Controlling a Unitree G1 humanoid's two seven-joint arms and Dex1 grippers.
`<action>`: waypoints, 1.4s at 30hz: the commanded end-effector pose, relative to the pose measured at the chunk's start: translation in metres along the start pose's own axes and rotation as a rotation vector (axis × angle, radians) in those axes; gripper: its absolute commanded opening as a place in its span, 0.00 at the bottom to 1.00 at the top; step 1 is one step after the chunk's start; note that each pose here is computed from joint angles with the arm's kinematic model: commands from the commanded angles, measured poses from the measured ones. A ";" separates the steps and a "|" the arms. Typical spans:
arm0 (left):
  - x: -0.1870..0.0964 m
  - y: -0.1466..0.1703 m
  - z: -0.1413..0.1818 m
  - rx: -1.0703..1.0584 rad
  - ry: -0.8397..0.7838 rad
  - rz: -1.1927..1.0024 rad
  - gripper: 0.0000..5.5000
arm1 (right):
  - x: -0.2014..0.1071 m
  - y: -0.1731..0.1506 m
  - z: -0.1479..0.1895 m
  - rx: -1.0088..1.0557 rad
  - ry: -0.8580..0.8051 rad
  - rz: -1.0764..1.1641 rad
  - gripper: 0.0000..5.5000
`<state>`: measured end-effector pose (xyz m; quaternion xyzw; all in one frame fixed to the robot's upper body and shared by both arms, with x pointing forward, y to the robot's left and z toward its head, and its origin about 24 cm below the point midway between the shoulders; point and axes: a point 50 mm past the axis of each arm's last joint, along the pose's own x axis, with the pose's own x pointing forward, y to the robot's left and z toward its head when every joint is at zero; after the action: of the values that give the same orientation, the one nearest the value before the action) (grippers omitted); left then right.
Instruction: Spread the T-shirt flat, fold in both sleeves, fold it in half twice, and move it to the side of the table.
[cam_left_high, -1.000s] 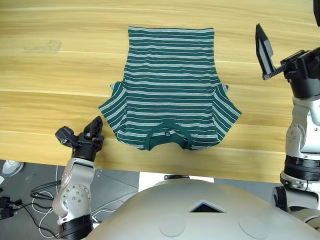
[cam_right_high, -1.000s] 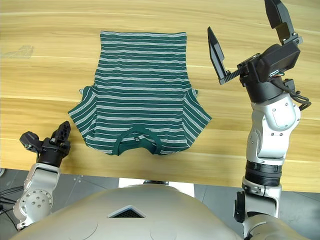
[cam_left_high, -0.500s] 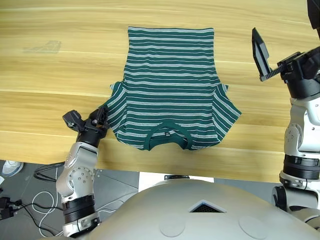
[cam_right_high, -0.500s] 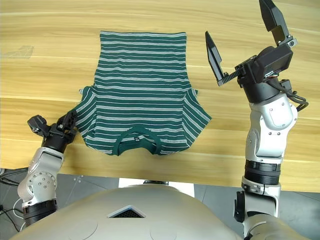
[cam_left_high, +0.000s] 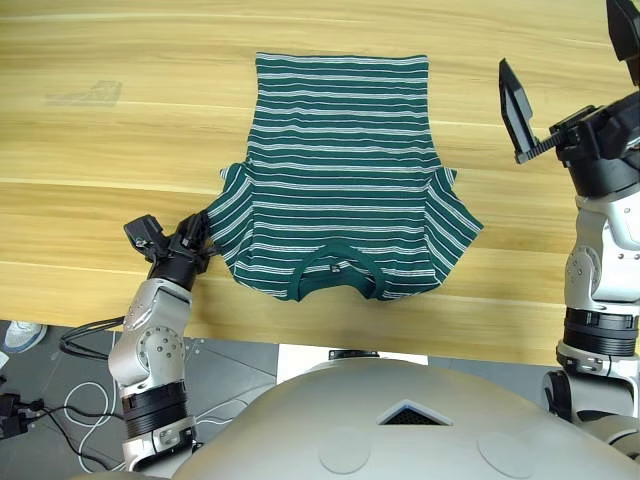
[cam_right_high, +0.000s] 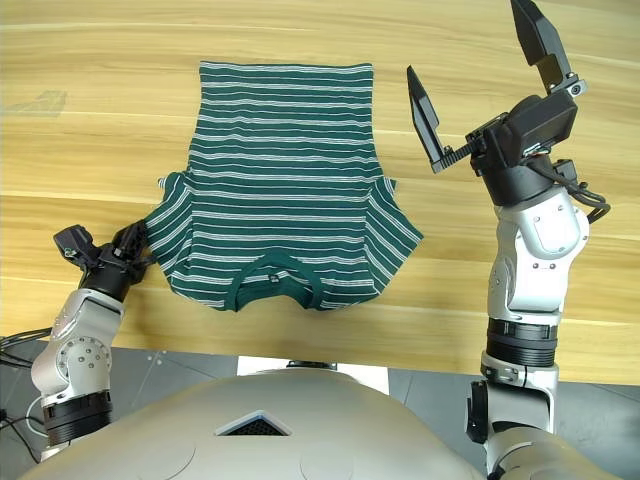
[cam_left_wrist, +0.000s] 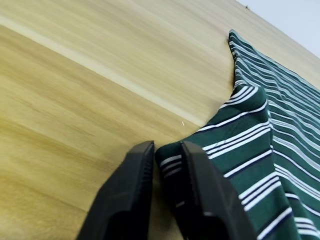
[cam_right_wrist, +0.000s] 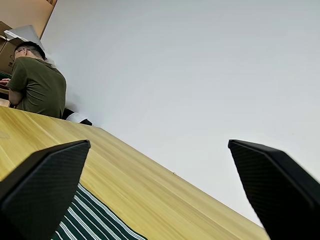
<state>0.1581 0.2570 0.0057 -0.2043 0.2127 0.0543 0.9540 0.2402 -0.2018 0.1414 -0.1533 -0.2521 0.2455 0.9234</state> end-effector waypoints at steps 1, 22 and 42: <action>-0.003 0.005 -0.016 0.006 0.092 0.030 0.05 | 0.003 0.000 0.001 -0.008 -0.013 0.013 0.93; -0.006 -0.013 0.032 0.239 -0.185 -0.025 0.00 | 0.004 0.007 -0.008 0.010 -0.008 0.018 0.93; -0.023 -0.072 0.000 0.792 -0.069 -0.430 0.00 | 0.006 0.009 -0.012 0.016 -0.007 0.035 0.93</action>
<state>0.1512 0.1949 0.0387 0.1200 0.1478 -0.2100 0.9590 0.2475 -0.1939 0.1312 -0.1435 -0.2523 0.2610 0.9207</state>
